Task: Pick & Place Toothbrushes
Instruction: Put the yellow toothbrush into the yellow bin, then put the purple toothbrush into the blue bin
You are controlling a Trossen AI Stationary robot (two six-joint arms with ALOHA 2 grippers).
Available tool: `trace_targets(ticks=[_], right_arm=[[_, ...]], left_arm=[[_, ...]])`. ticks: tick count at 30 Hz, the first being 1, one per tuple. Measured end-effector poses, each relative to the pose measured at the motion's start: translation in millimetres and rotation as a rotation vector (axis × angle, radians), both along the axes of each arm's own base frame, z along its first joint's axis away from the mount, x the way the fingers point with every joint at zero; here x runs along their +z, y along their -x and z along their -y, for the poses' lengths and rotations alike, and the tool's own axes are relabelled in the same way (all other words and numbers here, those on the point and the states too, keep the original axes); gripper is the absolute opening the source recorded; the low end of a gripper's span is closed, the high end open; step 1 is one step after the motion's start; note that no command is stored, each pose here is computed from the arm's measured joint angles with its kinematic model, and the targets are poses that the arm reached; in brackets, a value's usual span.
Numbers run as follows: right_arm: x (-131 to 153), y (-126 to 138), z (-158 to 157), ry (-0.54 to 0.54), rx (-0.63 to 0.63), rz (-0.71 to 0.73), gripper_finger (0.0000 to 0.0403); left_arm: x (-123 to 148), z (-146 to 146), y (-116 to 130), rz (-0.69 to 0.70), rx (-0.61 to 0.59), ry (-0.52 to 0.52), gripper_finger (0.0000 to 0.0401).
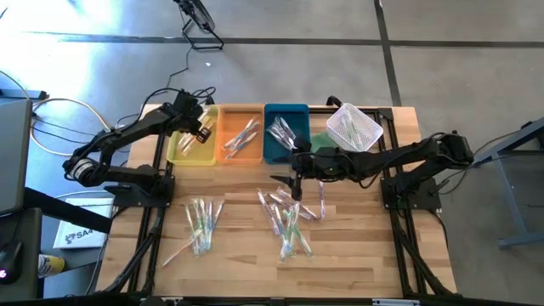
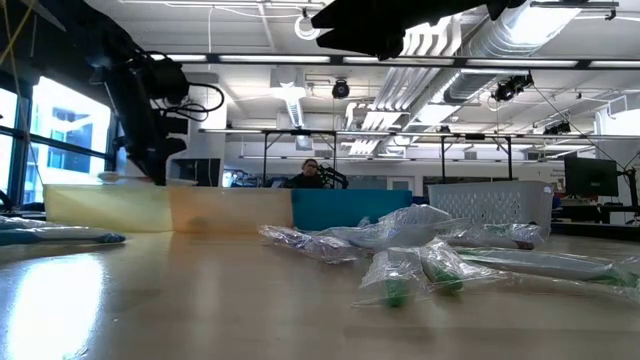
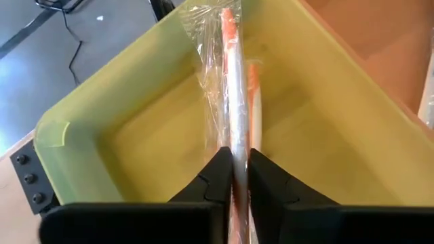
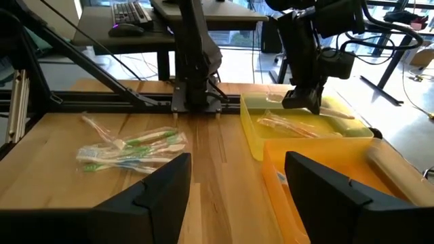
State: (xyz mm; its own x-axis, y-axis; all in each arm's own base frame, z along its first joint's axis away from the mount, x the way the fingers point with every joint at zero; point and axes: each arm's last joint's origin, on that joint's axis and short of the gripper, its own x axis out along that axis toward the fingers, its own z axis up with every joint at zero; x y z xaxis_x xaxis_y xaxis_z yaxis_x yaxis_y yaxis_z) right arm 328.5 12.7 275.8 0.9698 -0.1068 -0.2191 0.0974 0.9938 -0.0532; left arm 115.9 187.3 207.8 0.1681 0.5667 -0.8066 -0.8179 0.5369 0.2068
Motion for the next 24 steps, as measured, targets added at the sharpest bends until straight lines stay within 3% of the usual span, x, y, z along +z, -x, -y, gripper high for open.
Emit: trace_targets(ticks=[12,16,19,24], right_arm=[[0,0,0,0.0,0.0,0.001,0.0231],[0,0,0,0.0,0.0,0.002,0.0231],[0,0,0,0.0,0.0,0.002,0.0231],[0,0,0,0.0,0.0,0.002,0.0231]], left_arm=[[1,0,-1,0.056,0.015,0.012,0.0151],[1,0,-3,0.09,-0.016,0.032,0.016],[2,0,-6,0.11,-0.123,0.028,0.0157],[17,12,-14,0.126,-0.275,-0.065,0.0139]])
